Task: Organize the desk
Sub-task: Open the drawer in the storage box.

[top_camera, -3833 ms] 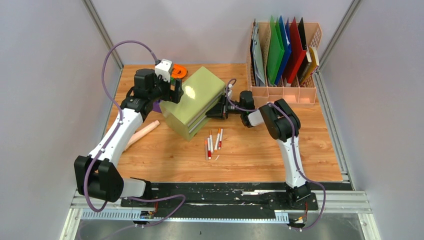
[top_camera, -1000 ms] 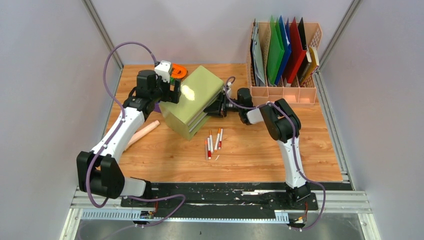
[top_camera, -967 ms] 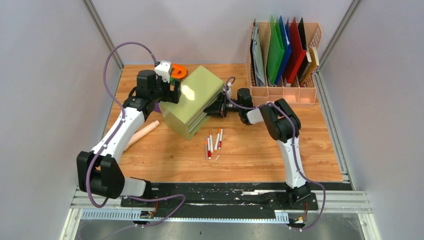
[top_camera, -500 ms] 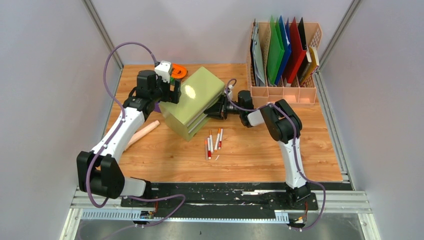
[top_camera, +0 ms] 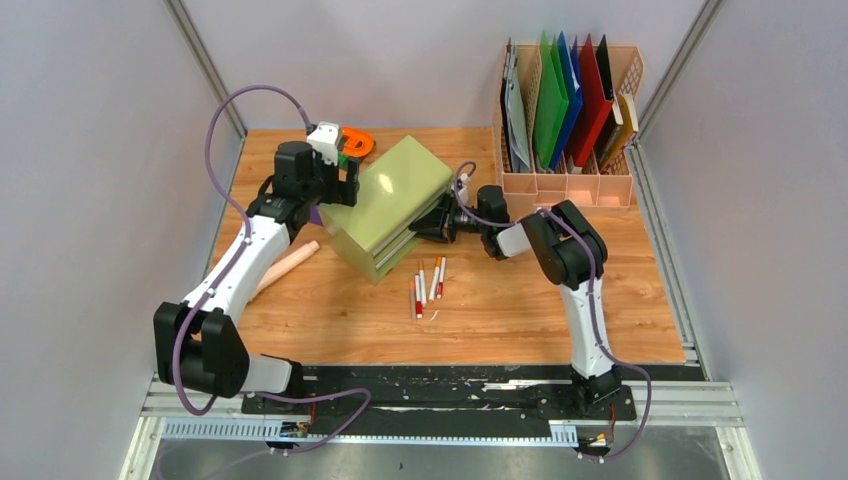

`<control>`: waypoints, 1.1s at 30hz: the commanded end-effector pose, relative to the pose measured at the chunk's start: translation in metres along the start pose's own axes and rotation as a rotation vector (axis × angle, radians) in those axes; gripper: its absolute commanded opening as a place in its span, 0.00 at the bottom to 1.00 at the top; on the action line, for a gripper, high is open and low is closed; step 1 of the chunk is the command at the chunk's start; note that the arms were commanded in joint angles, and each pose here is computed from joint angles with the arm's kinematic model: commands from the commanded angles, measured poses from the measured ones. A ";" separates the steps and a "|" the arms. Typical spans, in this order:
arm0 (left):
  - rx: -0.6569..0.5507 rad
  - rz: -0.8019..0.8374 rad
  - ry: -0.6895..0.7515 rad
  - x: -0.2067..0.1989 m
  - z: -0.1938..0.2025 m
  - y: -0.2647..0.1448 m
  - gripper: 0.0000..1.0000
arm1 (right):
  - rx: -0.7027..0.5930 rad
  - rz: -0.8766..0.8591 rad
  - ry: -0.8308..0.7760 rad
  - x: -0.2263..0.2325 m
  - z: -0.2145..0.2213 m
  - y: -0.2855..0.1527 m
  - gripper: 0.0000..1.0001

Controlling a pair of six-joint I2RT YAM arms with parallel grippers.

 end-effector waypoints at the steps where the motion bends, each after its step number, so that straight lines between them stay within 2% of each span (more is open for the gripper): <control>1: -0.023 -0.082 -0.012 0.013 -0.002 0.002 1.00 | 0.022 -0.135 -0.204 0.054 0.010 -0.013 0.00; 10: 0.005 -0.127 -0.048 0.018 0.009 0.010 1.00 | -0.005 -0.138 -0.179 0.056 0.016 -0.019 0.00; 16: -0.083 0.034 0.001 -0.003 -0.023 -0.007 1.00 | -0.002 -0.116 -0.184 0.055 0.004 -0.015 0.00; 18: -0.106 0.098 0.045 -0.014 -0.036 -0.015 1.00 | 0.000 -0.102 -0.182 0.053 0.000 -0.014 0.00; 23: -0.129 0.189 0.258 -0.054 -0.051 -0.024 1.00 | -0.002 -0.090 -0.195 0.052 -0.006 -0.015 0.00; 33: -0.080 0.263 0.471 -0.120 -0.046 0.001 1.00 | 0.009 -0.059 -0.225 0.050 -0.012 -0.013 0.00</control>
Point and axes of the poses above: each gripper's point midway between its finger pads, its own y axis out along the fingers, its own x axis along the line the jaws close on, z = x × y, the point moved 3 cm from there along -y, back along the fingers, and after that the axes turned 5 degrees about y, right-handed, at the moved point
